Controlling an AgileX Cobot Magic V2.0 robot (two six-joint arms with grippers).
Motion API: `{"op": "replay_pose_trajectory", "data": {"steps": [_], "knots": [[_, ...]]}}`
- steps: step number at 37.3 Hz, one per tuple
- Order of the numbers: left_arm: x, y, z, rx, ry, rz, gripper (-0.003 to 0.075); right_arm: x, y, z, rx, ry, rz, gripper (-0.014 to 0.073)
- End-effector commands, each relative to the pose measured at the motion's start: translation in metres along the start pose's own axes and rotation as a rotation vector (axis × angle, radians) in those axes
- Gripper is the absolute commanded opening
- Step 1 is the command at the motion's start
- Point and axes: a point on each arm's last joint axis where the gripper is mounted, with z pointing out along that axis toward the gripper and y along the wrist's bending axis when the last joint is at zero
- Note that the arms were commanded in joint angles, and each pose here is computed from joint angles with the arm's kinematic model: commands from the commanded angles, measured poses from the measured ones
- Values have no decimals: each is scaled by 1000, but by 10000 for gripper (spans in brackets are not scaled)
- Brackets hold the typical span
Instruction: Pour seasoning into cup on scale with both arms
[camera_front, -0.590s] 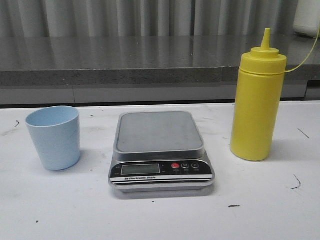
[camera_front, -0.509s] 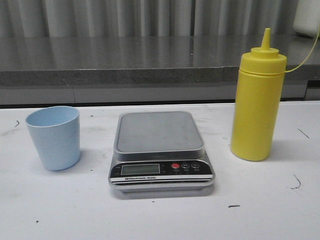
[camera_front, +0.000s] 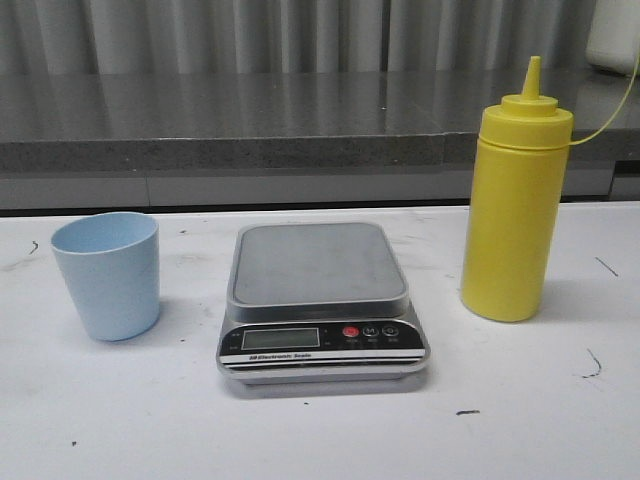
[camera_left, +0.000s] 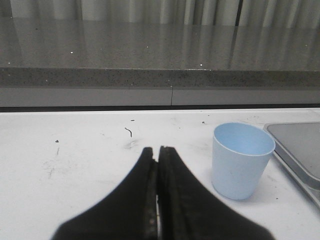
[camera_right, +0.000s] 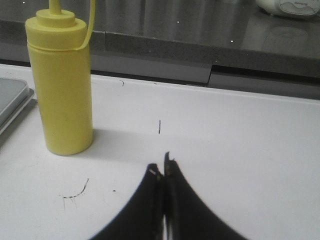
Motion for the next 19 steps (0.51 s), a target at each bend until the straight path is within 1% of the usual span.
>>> {"op": "replay_pose_trajectory", "data": {"steps": [1, 6, 9, 19], "knots": [[-5, 1, -1, -5, -133, -18, -20, -10, -1, -2, 12, -98, -17, -62], [-18, 1, -3, -8, -270, -18, -20, -10, -1, -2, 12, -98, -17, -62], [-23, 1, -5, -10, -326, -18, -20, -10, -1, -2, 12, -98, -17, -62], [-23, 1, -5, -10, -328, -18, -20, -10, -1, -2, 12, -98, -17, -62]]}}
